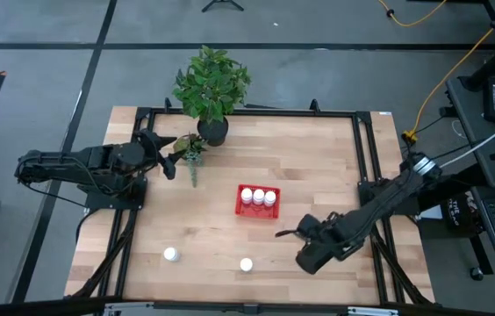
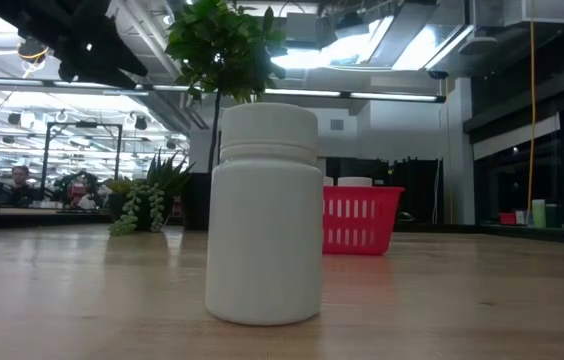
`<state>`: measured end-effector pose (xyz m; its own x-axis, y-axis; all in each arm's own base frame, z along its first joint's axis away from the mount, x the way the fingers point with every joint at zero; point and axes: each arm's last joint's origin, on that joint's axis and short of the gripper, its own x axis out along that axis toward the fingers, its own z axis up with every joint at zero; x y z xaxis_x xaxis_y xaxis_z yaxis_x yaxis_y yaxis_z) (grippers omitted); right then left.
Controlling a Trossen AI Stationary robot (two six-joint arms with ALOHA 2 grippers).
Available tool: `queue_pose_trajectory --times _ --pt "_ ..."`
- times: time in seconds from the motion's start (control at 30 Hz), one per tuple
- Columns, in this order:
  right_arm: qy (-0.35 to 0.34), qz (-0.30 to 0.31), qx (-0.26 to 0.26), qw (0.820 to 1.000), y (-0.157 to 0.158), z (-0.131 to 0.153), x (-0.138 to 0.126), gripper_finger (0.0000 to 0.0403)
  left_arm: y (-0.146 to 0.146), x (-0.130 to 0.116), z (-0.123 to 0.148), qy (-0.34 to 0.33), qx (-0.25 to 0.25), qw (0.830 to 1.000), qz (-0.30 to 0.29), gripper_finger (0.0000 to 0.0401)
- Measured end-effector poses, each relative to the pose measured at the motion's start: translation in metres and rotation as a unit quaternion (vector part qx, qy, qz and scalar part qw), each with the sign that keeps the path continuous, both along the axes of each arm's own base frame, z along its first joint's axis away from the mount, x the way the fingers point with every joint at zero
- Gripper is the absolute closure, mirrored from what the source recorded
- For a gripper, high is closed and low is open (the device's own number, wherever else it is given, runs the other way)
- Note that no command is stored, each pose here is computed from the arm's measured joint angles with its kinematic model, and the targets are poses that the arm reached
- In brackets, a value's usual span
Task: Pick and place pill bottles into a basket
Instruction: Put the white medicine bottle into the red basket
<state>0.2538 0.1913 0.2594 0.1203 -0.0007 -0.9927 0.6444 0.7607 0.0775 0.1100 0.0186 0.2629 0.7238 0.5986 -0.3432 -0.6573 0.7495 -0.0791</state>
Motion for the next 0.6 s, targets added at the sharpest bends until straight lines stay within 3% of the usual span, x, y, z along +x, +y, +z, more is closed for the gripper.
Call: queue_pose_trajectory --times 0.33,0.6 --pt "0.02 -0.016 -0.001 1.0 -0.005 -0.009 0.01 0.0093 0.0 0.0 0.0 0.0 0.0 1.0 0.001 0.0134" --pt "0.041 -0.018 -0.015 0.999 -0.001 -0.025 0.016 0.0084 0.0 0.0 0.0 -0.006 -0.006 1.0 0.005 0.0134"
